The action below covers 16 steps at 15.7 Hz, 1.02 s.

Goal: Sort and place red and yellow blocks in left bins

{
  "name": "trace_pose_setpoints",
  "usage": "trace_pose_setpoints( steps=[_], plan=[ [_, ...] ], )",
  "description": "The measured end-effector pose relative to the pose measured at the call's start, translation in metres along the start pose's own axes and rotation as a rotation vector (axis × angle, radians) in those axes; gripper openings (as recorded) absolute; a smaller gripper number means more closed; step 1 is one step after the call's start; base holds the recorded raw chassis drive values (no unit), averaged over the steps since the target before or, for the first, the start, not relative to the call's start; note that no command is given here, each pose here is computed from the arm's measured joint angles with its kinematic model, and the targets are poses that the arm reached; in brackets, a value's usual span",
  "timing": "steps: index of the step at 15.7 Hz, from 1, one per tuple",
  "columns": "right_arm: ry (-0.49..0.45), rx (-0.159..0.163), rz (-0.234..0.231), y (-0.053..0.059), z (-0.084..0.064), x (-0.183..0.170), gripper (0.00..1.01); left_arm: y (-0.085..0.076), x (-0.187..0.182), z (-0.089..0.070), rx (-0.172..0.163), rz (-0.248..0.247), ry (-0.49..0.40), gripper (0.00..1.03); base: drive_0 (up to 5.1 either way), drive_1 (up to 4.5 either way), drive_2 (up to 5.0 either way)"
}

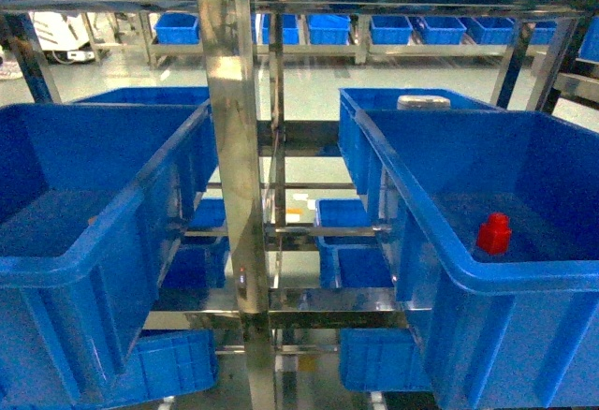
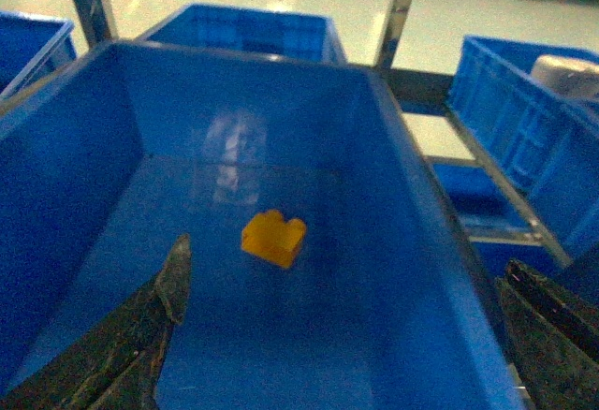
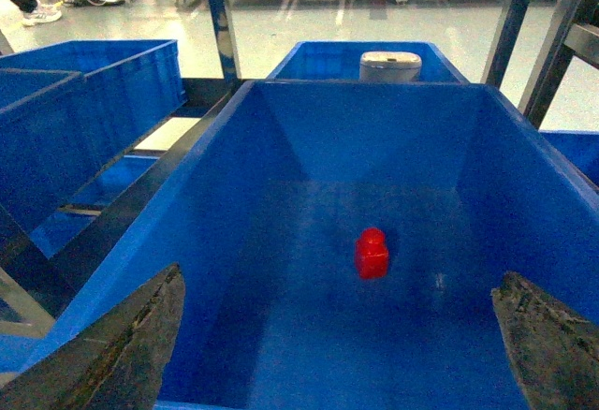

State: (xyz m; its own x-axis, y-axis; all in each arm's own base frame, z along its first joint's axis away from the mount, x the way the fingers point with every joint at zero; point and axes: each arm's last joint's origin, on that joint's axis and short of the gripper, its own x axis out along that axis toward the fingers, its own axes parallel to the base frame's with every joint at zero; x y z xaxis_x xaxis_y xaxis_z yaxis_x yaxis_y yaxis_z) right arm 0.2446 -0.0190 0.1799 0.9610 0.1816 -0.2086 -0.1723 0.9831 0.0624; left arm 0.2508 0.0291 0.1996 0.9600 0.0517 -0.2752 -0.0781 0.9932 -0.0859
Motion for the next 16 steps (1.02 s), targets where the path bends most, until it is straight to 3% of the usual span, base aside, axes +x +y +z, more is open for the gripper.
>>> trace_pose_setpoints(
  steps=[2, 3, 7, 16],
  plan=[
    [0.000, 0.000, 0.000, 0.000, 0.000, 0.000, 0.98, -0.009, -0.034, 0.029, 0.007, -0.035, -0.134, 0.98, 0.0, 0.00, 0.0],
    [0.000, 0.000, 0.000, 0.000, 0.000, 0.000, 0.98, -0.013, -0.046, 0.036, -0.014, -0.027, -0.161, 0.98, 0.0, 0.00, 0.0],
    [0.000, 0.000, 0.000, 0.000, 0.000, 0.000, 0.98, -0.027, -0.067, 0.049, -0.013, -0.059, -0.235, 0.98, 0.0, 0.00, 0.0],
    [0.000, 0.000, 0.000, 0.000, 0.000, 0.000, 0.98, -0.026, -0.066, 0.050, -0.015, -0.053, -0.236, 0.98, 0.0, 0.00, 0.0]
  ],
)
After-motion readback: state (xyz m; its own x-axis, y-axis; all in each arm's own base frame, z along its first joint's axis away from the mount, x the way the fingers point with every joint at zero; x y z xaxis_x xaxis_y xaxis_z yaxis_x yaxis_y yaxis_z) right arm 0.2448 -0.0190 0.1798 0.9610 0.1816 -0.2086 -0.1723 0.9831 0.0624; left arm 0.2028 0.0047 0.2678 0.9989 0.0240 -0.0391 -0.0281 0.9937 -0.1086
